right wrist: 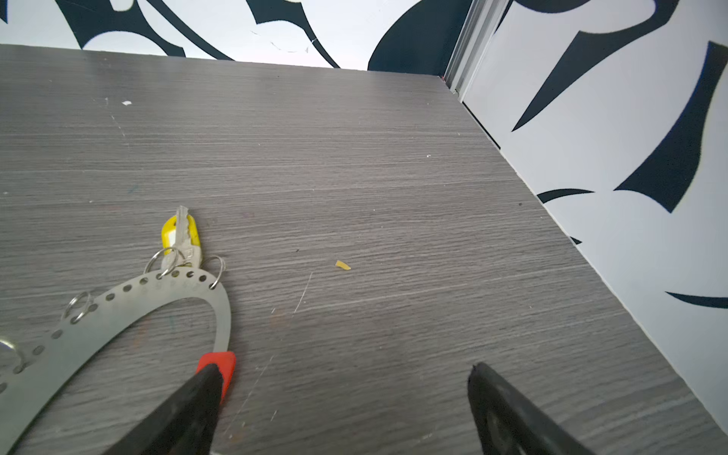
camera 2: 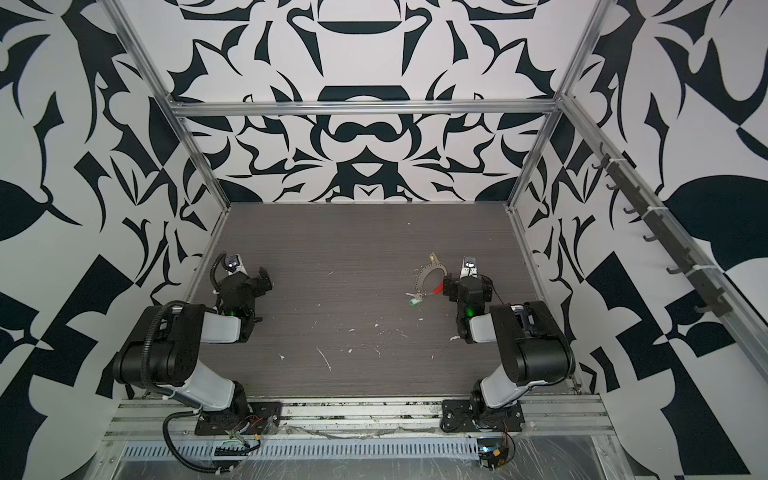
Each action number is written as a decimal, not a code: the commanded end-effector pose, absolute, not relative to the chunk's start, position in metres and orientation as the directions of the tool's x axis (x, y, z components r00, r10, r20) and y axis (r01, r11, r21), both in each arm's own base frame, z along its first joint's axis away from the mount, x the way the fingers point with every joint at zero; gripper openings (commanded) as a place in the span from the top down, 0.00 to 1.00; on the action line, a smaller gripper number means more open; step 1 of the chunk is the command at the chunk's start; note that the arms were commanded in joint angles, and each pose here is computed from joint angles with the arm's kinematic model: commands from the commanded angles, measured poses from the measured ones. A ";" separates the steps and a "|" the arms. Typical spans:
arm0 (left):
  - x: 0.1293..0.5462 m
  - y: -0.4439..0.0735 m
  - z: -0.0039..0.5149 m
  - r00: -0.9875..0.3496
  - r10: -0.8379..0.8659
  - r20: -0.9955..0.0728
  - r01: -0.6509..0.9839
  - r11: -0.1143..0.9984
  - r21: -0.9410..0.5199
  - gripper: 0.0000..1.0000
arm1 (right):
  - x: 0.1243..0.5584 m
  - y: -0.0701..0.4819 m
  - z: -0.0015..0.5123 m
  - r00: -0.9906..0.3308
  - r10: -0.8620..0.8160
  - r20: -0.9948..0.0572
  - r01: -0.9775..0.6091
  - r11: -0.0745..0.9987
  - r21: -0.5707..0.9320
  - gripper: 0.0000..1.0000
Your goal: Remove the keys from the keyring
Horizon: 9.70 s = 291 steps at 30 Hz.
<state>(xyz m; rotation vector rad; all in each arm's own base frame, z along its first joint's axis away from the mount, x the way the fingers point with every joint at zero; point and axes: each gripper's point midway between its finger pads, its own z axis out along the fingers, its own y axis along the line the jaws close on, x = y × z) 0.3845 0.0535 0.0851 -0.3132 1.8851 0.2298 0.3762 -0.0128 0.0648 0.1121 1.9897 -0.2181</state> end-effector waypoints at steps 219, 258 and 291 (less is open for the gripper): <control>0.307 -0.271 0.221 -0.688 -0.349 -0.636 0.456 0.473 -0.754 1.00 | 0.339 0.365 0.291 -0.702 0.283 -0.654 -0.454 0.529 0.717 0.82; 0.277 -0.224 0.325 -0.622 -0.528 -0.579 0.374 0.449 -0.811 1.00 | 0.260 0.329 0.307 -0.356 -0.031 -0.934 -0.846 0.437 0.307 0.47; 0.274 -0.227 0.323 -0.637 -0.532 -0.557 0.376 0.417 -0.828 1.00 | 0.271 0.353 0.315 -0.354 -0.006 -0.935 -0.860 0.396 0.323 0.76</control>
